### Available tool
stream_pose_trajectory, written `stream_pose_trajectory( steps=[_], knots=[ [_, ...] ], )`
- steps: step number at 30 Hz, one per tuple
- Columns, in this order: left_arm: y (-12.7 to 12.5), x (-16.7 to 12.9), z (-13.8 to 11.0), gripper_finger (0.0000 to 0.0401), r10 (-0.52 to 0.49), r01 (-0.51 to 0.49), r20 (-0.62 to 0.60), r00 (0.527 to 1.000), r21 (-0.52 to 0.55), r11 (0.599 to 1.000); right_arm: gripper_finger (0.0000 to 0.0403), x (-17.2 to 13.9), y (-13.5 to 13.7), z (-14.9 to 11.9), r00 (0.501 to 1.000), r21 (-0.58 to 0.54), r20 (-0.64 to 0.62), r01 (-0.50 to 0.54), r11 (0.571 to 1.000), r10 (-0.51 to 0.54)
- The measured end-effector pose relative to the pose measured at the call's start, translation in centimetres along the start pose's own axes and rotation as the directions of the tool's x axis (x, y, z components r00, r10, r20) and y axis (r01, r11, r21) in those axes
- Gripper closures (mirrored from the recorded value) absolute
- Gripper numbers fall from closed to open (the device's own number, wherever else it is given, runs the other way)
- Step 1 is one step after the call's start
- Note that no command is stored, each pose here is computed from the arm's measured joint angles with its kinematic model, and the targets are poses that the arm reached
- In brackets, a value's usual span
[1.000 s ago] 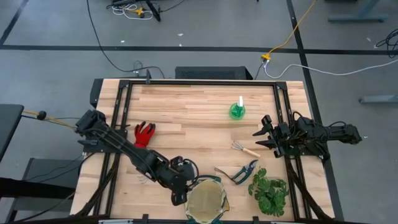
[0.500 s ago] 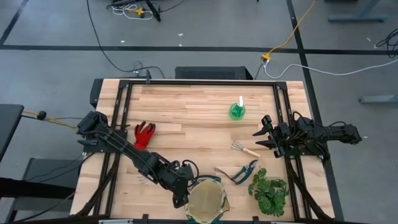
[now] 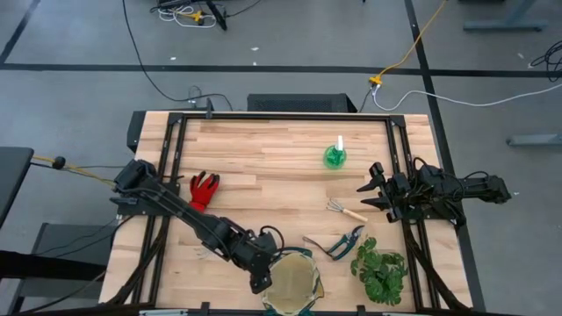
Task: Pick & Place Garden tools in Gardening bag
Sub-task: Move the green gardening bag to the center of the table
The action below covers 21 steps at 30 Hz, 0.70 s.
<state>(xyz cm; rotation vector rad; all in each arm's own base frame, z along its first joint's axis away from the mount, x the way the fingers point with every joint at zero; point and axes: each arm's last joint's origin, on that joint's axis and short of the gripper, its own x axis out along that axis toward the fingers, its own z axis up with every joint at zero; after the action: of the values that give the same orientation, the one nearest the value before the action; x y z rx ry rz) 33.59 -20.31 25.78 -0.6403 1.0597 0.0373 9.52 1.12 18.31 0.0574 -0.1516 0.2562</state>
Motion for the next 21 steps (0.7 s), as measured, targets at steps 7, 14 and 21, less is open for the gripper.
stream_pose_trajectory(
  steps=[7, 14, 21],
  knots=[
    [0.47, 0.96, 0.19, 0.0193, 0.024, -0.024, -0.024, 0.999, -0.009, 1.0, 0.0243, 0.0, 0.0, 0.0, 1.0, 0.0, 0.0, 0.0, 1.0, 0.0],
    [0.62, 1.18, 0.34, 0.0193, 0.024, -0.025, -0.028, 0.999, -0.028, 0.999, 0.0243, 0.0, 0.0, -0.01, 1.0, 0.0, -0.001, 0.0, 1.0, 0.0],
    [0.62, 1.18, 0.34, 0.0202, 0.024, -0.025, -0.03, 0.999, -0.033, 0.999, 0.0243, 0.0, 0.0, -0.02, 1.0, 0.001, -0.002, 0.0, 1.0, 0.0]
  ],
)
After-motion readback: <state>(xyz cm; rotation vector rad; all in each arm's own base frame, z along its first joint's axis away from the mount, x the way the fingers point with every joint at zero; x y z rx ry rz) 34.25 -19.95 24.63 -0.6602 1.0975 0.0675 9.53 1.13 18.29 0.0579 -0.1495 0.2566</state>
